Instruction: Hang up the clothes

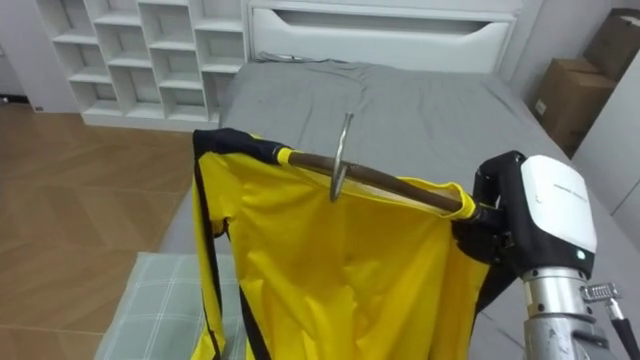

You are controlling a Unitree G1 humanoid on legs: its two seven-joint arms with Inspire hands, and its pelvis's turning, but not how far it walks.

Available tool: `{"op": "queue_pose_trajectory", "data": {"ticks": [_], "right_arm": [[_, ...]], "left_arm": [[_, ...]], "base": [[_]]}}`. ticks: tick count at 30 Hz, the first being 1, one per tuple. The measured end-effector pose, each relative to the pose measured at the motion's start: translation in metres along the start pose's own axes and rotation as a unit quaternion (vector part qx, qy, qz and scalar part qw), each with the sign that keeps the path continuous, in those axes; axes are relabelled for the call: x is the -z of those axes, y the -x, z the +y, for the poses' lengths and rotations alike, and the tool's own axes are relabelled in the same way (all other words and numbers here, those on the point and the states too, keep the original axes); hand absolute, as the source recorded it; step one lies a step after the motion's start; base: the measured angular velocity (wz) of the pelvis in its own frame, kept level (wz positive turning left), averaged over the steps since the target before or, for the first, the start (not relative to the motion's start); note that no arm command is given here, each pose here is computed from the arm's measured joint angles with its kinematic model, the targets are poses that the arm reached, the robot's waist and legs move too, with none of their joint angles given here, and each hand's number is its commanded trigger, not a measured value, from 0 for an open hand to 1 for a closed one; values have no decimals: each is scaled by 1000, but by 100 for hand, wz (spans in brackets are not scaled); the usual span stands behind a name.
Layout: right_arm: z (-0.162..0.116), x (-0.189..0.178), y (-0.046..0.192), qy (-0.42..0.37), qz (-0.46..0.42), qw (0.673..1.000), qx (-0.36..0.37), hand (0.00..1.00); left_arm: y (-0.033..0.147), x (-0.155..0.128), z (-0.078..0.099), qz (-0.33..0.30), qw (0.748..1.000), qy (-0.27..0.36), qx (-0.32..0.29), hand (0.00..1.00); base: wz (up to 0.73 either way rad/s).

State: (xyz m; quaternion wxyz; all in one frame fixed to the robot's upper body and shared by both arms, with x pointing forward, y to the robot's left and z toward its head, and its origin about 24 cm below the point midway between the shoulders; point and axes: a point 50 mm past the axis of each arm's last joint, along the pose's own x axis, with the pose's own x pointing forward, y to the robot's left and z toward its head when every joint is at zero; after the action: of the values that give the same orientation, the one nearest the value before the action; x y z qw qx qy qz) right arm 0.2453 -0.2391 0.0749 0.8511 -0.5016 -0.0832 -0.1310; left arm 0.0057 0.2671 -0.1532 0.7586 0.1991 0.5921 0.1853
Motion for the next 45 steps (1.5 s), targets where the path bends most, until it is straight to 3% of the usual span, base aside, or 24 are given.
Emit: {"op": "queue_pose_trajectory", "data": {"ticks": [21, 28, 36, 39, 41, 45], "right_arm": [[12, 14, 16, -38, 41, 997, -45, 100], [22, 23, 33, -65, 76, 992, -72, 100], [26, 20, 34, -77, 76, 990, -88, 100], [31, 14, 34, -73, 70, 991, -90, 100], [29, 29, 44, -54, 102, 989, -93, 100], [48, 25, 50, -69, 106, 983, -132, 100]], "left_arm": [[-2, -27, -1, -54, 998, 0, 22, 0], [-2, -28, -1, -59, 998, -9, 27, 0], [-3, -28, 1, -59, 998, -12, 22, 0], [-4, -17, 6, -28, 1000, -3, 4, 0], [-2, -10, -2, -4, 1000, -1, 14, 0], [-3, 0, 7, 31, 1000, -6, 3, 0]], "base": [[-3], [-26], [-83], [-177], [-89], [-79]]}}
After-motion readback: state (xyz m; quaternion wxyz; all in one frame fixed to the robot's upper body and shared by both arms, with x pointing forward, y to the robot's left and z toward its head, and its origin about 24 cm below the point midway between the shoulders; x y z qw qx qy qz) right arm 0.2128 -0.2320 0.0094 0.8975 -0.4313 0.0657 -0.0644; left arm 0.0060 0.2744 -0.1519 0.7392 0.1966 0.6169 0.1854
